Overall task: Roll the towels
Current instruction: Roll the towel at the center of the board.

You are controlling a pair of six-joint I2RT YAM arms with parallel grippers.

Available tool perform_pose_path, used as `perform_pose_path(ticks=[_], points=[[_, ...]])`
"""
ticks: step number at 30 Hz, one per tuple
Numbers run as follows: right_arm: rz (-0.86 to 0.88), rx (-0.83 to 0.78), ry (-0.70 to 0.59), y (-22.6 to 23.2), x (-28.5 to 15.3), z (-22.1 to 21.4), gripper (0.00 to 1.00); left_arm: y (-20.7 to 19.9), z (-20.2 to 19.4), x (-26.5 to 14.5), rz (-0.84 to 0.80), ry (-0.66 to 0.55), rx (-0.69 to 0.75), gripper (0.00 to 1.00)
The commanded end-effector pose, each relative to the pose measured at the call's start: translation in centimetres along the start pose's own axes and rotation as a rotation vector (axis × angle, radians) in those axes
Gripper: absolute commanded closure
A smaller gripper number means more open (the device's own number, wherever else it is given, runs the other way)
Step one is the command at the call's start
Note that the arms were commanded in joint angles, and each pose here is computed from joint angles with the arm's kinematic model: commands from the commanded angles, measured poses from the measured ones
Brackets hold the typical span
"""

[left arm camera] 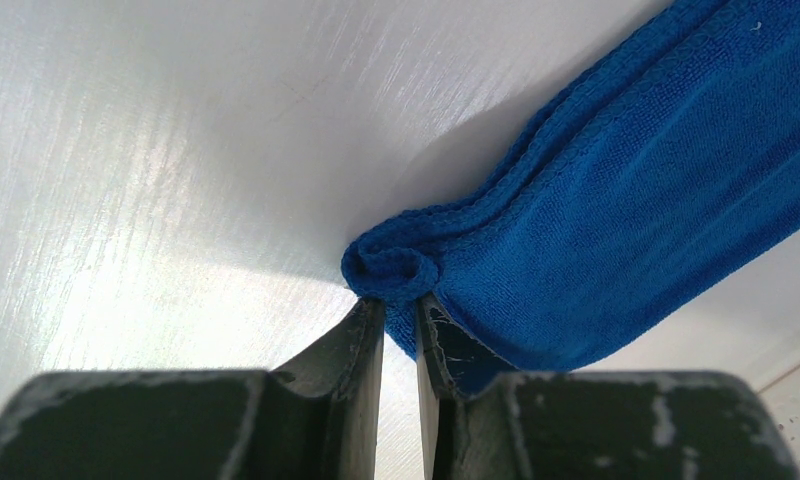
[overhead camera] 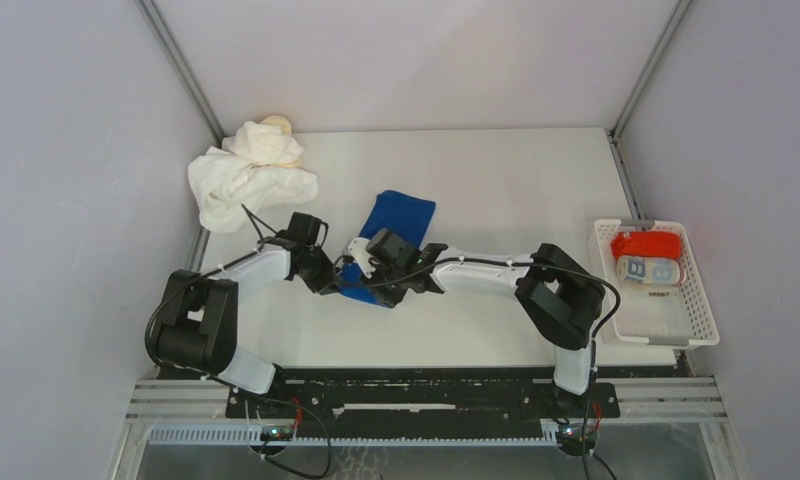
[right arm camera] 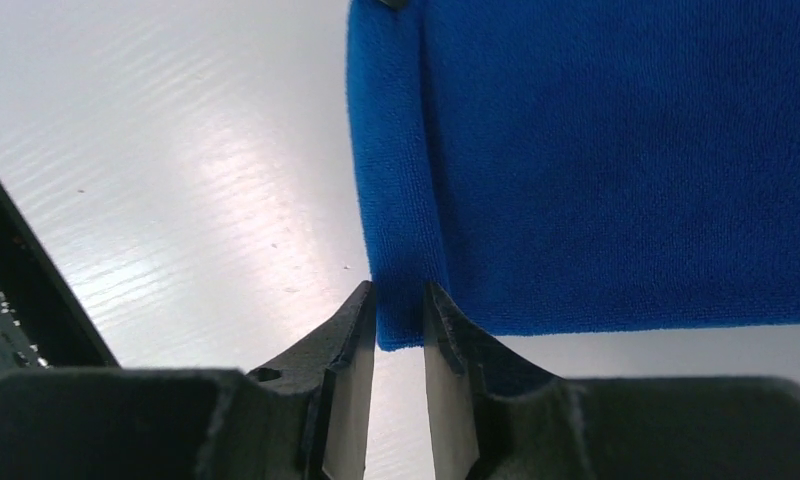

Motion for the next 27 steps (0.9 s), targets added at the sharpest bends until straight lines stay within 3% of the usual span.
perform_pose_path(ticks=[1,6,10,16,19,27], points=[[0.020,0.062,-0.018,-0.6,0.5,0.8,0.78,1.3,0.6,0.4,0.091,-0.021,0.032,0.78],[0.042,0.145,0.026,-2.0,1.3,-0.5,0.80,0.8,1.0,-0.1,0.075,-0.042,0.031,0.73],[0.081,0.211,0.069,-2.7,1.9,-1.5,0.81,0.0,1.7,-1.5,0.025,-0.102,0.007,0.61],[0.127,0.329,0.116,-3.6,2.6,-2.3,0.82,-0.6,2.5,-5.4,-0.091,-0.271,-0.054,0.27],[0.158,0.385,0.128,-4.0,2.7,-2.3,0.82,-0.4,1.9,-6.2,-0.149,-0.308,-0.074,0.18],[0.229,0.572,0.181,-5.3,3.2,-3.0,0.82,0.6,-1.5,-4.2,-0.247,-0.253,-0.137,0.14]])
Point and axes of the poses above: each gripper's point midway between its finger pads, its own x axis out along the fingers, its own y axis along the line the jaws close on, z = x × y, the point moved 4 cm from there along -x, back along the fingers, and after that the axes turned 13 degrees about x, right-handed, at the moved point
